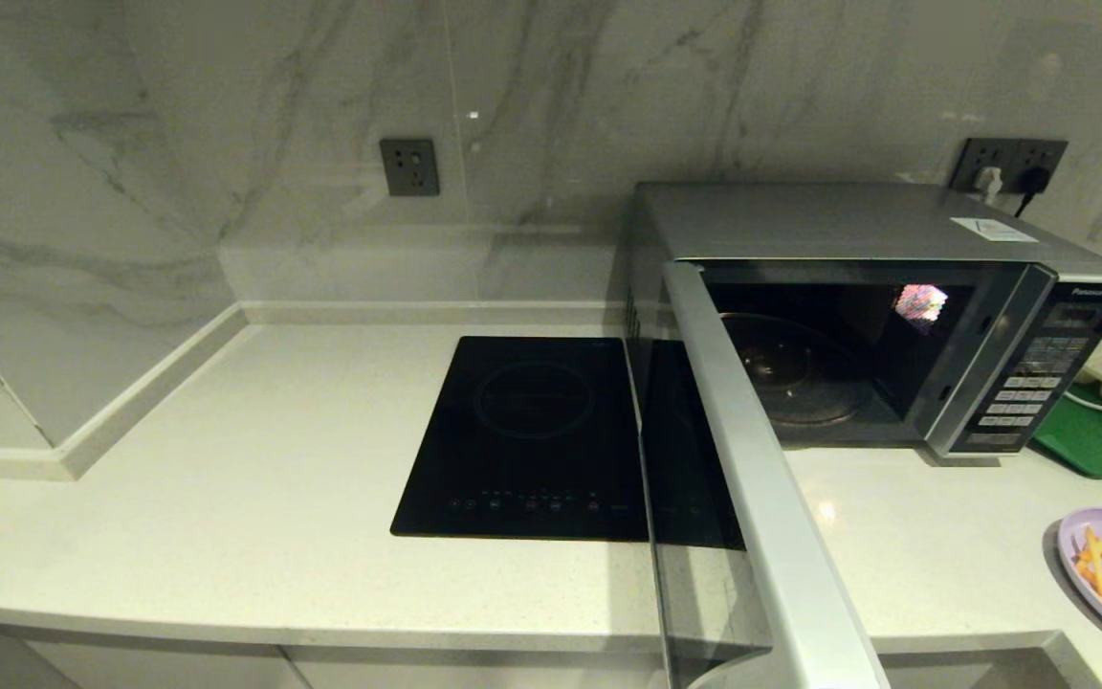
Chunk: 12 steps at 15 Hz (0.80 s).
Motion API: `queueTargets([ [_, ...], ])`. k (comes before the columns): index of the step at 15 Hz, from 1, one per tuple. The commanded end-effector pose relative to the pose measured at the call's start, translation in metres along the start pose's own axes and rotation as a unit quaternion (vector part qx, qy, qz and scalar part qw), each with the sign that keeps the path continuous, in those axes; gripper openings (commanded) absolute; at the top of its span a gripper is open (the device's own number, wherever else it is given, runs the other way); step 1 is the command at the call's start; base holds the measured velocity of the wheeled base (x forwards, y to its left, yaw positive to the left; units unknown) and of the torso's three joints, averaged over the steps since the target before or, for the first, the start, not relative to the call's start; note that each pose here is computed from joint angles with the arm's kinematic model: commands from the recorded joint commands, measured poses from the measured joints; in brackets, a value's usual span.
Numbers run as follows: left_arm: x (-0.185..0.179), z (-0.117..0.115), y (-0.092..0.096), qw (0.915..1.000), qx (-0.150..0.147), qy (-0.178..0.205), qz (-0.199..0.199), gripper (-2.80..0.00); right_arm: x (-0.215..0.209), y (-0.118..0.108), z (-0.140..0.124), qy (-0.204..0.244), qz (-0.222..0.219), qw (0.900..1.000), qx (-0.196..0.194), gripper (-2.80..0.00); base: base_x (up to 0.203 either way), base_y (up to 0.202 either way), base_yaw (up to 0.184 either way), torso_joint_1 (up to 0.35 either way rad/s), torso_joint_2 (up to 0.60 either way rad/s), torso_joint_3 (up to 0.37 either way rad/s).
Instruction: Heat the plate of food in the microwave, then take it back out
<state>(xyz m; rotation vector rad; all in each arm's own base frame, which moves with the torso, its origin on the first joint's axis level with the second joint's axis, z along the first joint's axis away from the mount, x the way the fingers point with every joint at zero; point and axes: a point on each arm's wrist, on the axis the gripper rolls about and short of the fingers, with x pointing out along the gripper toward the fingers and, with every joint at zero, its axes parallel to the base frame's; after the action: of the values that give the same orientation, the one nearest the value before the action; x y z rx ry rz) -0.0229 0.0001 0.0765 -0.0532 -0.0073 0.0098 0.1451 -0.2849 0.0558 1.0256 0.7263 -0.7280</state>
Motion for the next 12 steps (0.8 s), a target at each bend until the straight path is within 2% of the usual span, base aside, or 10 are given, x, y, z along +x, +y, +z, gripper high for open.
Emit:
queueTargets([
  [1,0.000,0.000,0.000,1.0000,0.000,0.000,0.000,-2.80,-0.014,0.002,0.001,-0.017,0.004,1.000,-0.002,0.00,0.000,0.000,0.000,0.000,0.00,0.000],
  [4,0.000,0.000,0.000,1.0000,0.000,0.000,0.000,-2.80,-0.052,0.015,-0.006,-0.053,0.027,0.998,-0.016,0.00,0.000,0.000,0.000,0.000,0.00,0.000],
  [5,0.000,0.000,0.000,1.0000,0.000,0.000,0.000,-2.80,-0.070,0.023,-0.011,-0.062,0.041,0.997,-0.022,-2.80,0.000,0.000,0.000,0.000,0.00,0.000],
  [7,0.000,0.000,0.000,1.0000,0.000,0.000,0.000,-2.80,-0.113,0.043,-0.031,-0.051,0.063,0.996,-0.041,-2.80,0.000,0.000,0.000,0.000,0.00,0.000],
  [9,0.000,0.000,0.000,1.0000,0.000,0.000,0.000,-2.80,-0.157,0.069,-0.057,-0.014,0.086,0.994,-0.061,-2.80,0.000,0.000,0.000,0.000,0.00,0.000],
  [12,0.000,0.000,0.000,1.0000,0.000,0.000,0.000,-2.80,-0.209,0.109,-0.089,0.008,0.130,0.984,-0.121,-2.80,0.000,0.000,0.000,0.000,0.00,0.000],
])
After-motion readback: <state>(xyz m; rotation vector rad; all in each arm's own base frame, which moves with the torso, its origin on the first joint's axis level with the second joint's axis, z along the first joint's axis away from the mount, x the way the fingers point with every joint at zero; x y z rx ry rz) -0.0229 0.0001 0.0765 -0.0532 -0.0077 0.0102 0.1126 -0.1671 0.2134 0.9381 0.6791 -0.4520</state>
